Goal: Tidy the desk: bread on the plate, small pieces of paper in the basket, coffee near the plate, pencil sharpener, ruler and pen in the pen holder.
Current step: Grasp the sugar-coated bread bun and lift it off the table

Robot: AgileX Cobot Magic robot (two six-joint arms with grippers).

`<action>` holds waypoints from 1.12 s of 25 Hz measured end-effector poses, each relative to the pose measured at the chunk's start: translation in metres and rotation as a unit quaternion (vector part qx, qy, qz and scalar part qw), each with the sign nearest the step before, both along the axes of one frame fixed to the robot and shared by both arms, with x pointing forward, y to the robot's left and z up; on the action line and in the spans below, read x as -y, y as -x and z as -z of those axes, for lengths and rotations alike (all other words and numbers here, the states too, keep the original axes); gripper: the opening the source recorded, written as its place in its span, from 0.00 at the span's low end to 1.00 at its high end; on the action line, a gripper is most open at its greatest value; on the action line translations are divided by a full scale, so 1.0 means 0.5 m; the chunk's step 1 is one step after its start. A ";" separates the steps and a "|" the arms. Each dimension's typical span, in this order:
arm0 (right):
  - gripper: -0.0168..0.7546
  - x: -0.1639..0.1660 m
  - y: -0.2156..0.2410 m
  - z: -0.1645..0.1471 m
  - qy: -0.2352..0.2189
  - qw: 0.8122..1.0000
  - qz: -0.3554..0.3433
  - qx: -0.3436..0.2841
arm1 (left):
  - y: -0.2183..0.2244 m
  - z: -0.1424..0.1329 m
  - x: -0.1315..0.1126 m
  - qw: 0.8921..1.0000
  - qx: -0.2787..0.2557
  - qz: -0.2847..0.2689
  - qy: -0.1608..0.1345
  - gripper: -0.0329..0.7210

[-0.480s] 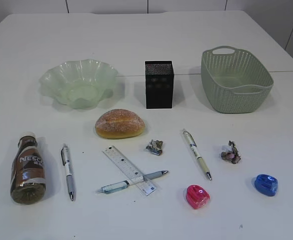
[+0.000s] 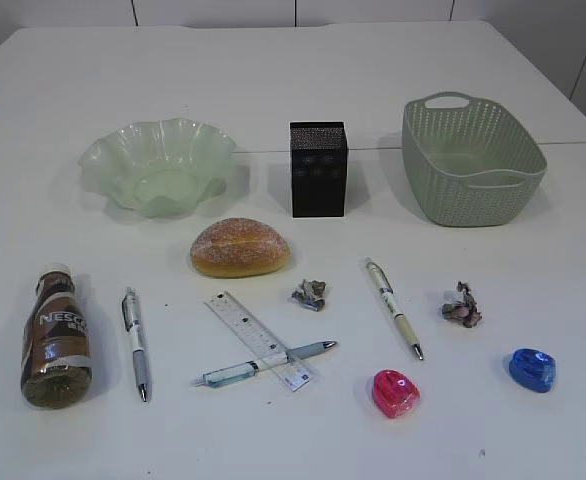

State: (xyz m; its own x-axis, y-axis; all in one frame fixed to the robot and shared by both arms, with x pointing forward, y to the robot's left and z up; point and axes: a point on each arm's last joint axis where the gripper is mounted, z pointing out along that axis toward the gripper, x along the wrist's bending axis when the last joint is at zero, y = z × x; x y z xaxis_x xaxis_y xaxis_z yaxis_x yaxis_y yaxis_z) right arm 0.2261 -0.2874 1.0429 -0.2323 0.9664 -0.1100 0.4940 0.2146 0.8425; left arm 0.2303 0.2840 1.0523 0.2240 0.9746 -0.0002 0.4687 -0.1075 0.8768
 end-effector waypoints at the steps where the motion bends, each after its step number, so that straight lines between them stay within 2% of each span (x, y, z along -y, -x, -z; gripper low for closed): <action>1: 0.71 0.000 0.000 0.000 0.000 1.000 0.000 0.000 | 0.000 0.000 0.000 1.000 0.000 0.000 0.001 0.48; 11: 0.71 0.000 0.000 0.000 0.000 1.000 0.000 0.000 | 0.001 -0.001 0.007 1.000 0.000 0.012 0.017 0.48; 21: 0.71 -0.001 0.000 0.000 -0.003 1.000 -0.002 0.000 | 0.003 -0.002 0.007 1.000 -0.008 0.013 0.019 0.48; 28: 0.71 -0.002 0.000 0.000 -0.004 1.000 -0.003 -0.001 | -0.011 -0.058 0.009 0.998 -0.050 0.018 0.017 0.48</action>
